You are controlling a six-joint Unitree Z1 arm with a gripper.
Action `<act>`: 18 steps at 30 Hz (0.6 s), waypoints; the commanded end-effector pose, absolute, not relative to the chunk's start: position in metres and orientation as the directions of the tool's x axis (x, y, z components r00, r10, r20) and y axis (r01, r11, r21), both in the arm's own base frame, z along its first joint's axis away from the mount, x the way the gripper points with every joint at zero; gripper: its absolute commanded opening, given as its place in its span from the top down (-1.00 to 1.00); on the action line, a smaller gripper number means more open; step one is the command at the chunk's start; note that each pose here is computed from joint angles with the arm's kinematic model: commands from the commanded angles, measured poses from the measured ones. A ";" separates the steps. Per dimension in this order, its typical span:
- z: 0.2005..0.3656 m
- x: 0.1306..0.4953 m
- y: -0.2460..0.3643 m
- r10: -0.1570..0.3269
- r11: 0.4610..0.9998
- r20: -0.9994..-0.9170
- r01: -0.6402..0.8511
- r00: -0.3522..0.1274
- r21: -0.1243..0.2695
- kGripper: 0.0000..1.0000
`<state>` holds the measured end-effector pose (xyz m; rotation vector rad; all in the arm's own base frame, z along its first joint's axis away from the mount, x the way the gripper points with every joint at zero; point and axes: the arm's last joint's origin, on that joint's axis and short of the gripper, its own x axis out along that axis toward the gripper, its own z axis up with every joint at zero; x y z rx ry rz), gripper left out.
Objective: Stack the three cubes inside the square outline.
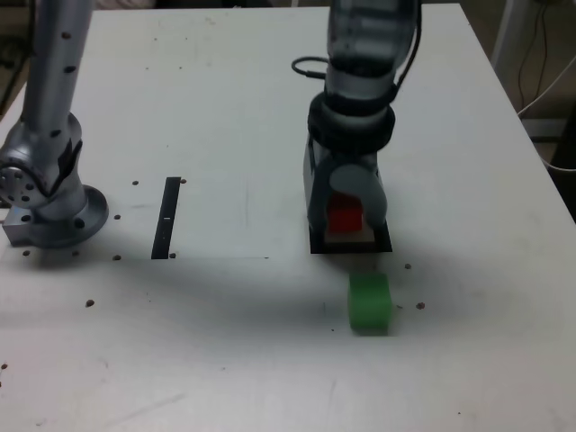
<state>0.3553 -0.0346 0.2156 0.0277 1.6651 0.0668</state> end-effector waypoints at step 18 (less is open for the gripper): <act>0.219 0.352 -0.036 0.085 0.996 -0.993 -0.028 -0.082 0.087 -0.99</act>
